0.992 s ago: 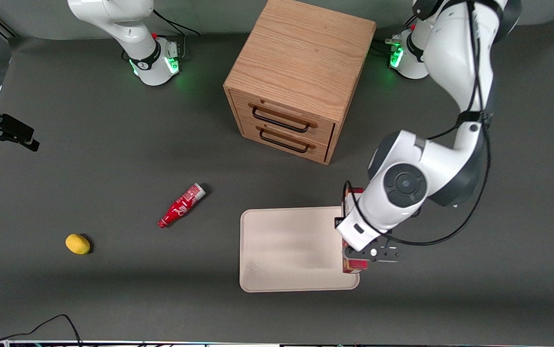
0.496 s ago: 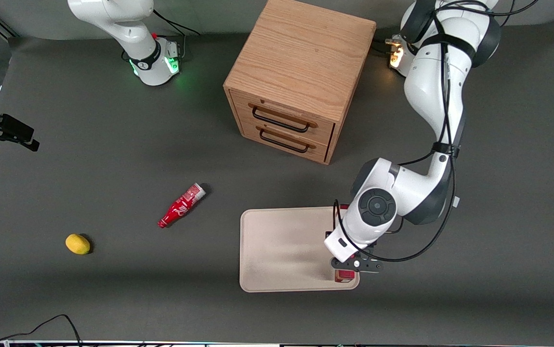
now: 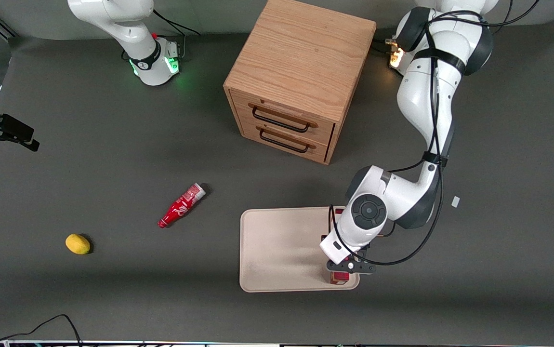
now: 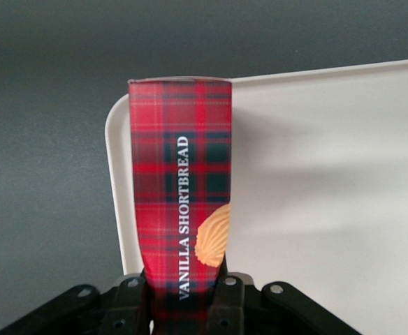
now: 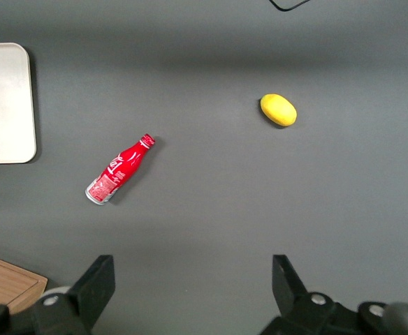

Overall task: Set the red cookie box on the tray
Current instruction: 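Lower the cookie box onto the tray and open the left gripper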

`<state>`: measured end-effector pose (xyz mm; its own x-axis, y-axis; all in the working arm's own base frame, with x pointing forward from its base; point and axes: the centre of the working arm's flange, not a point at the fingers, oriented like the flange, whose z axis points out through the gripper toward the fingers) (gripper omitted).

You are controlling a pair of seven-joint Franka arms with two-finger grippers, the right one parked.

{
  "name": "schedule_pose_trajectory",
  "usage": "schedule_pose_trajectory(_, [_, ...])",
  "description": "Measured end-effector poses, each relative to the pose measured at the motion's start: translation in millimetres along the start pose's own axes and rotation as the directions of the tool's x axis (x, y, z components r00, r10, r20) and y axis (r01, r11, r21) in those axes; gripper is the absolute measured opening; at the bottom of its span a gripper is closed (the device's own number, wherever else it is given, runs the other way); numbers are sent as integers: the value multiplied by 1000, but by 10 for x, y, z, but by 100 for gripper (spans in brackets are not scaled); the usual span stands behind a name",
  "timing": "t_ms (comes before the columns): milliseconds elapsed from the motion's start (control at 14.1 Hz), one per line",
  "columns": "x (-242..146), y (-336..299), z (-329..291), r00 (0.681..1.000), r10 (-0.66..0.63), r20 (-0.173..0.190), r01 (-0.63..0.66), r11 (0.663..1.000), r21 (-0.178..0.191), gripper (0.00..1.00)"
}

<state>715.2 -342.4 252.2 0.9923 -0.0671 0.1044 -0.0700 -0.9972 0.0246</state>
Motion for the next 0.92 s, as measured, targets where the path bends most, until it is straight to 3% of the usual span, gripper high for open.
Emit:
schedule_pose_trajectory(142, [5,-5,2,1000,1,-5,-1,1000,3,37])
schedule_pose_trajectory(567, [-2,33,8,1000,14,-18,-13,1000,16,99])
schedule_pose_trajectory(921, [5,33,-4,1000,14,-21,-14,1000,17,100])
